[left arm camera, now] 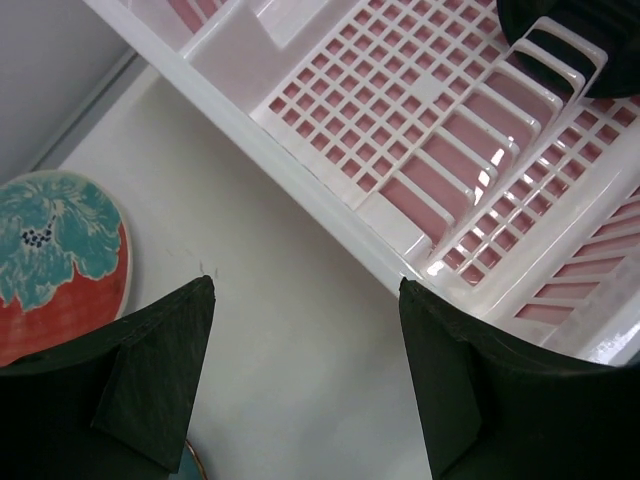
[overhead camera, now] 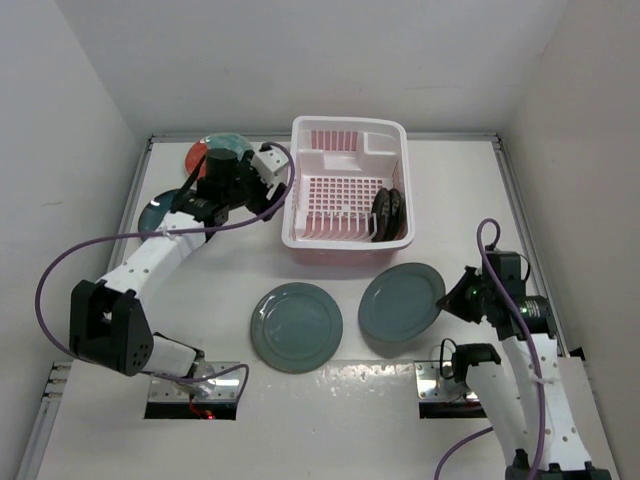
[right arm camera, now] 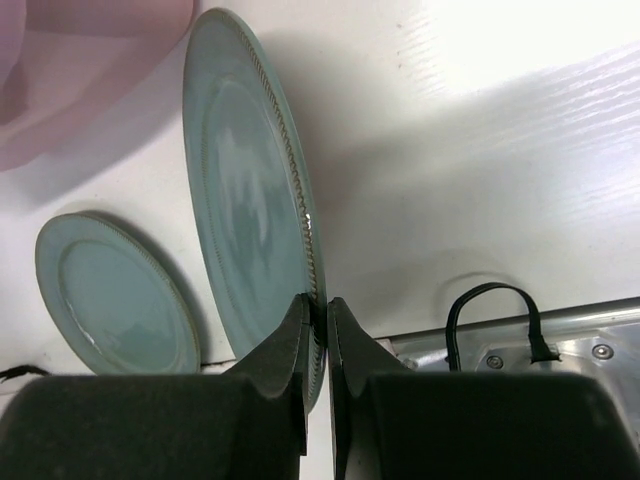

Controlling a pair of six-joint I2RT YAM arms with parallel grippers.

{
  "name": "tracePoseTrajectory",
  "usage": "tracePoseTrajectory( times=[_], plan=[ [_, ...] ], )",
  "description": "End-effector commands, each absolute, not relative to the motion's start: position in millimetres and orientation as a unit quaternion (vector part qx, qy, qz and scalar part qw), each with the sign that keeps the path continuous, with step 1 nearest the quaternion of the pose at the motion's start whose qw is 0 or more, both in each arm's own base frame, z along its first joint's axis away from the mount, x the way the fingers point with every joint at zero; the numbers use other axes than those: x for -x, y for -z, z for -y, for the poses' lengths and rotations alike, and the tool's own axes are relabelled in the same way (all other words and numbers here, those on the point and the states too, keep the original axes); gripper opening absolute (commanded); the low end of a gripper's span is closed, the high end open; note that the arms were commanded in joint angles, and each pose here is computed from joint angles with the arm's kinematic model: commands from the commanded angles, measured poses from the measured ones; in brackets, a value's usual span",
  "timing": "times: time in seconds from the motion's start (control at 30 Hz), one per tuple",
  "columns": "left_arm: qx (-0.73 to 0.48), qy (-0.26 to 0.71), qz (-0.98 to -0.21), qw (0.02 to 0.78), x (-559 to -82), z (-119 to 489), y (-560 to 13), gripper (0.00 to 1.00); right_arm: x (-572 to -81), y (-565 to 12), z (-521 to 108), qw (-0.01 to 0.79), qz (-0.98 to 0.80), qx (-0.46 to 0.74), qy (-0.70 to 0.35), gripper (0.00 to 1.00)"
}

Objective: Load the plates into the dish rack

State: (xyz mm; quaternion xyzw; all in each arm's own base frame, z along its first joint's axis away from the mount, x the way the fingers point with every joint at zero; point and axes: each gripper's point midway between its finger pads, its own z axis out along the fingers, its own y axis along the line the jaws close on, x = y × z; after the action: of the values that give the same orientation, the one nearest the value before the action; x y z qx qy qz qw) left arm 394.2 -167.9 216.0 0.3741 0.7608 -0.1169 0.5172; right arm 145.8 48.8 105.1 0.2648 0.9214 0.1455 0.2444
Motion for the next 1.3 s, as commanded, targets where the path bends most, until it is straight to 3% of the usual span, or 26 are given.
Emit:
tracePoseTrajectory(
  times=[0.0, 0.13, 0.33, 0.57, 0.7, 0.97, 1.27],
  plan=[
    [-0.392, 0.100, -0.727, 0.555, -388, 174, -243, 0.79, -156, -114, -40, 0.283, -0.913, -0.264, -0.131, 0.00],
    [-0.455, 0.137, -0.700, 0.533, -358, 192, -239, 0.72, -157, -93, -53, 0.267, -0.913, -0.261, -0.166, 0.00],
    [-0.616, 0.213, -0.584, 0.484, -289, 229, -225, 0.69, -172, -110, -50, 0.307, -0.894, -0.278, -0.172, 0.00],
    [-0.683, 0.241, -0.509, 0.465, -256, 273, -218, 0.79, -174, -125, -57, 0.285, -0.882, -0.320, -0.193, 0.00],
    [-0.693, 0.245, -0.504, 0.454, -244, 301, -209, 0.82, -176, -136, -57, 0.288, -0.867, -0.352, -0.204, 0.00],
    [-0.722, 0.270, -0.467, 0.434, -177, 362, -189, 0.83, -167, -137, -56, 0.278, -0.847, -0.404, -0.206, 0.00],
    [-0.722, 0.258, -0.492, 0.414, -119, 408, -148, 0.87, -162, -138, -49, 0.292, -0.845, -0.404, -0.192, 0.00]
  ],
)
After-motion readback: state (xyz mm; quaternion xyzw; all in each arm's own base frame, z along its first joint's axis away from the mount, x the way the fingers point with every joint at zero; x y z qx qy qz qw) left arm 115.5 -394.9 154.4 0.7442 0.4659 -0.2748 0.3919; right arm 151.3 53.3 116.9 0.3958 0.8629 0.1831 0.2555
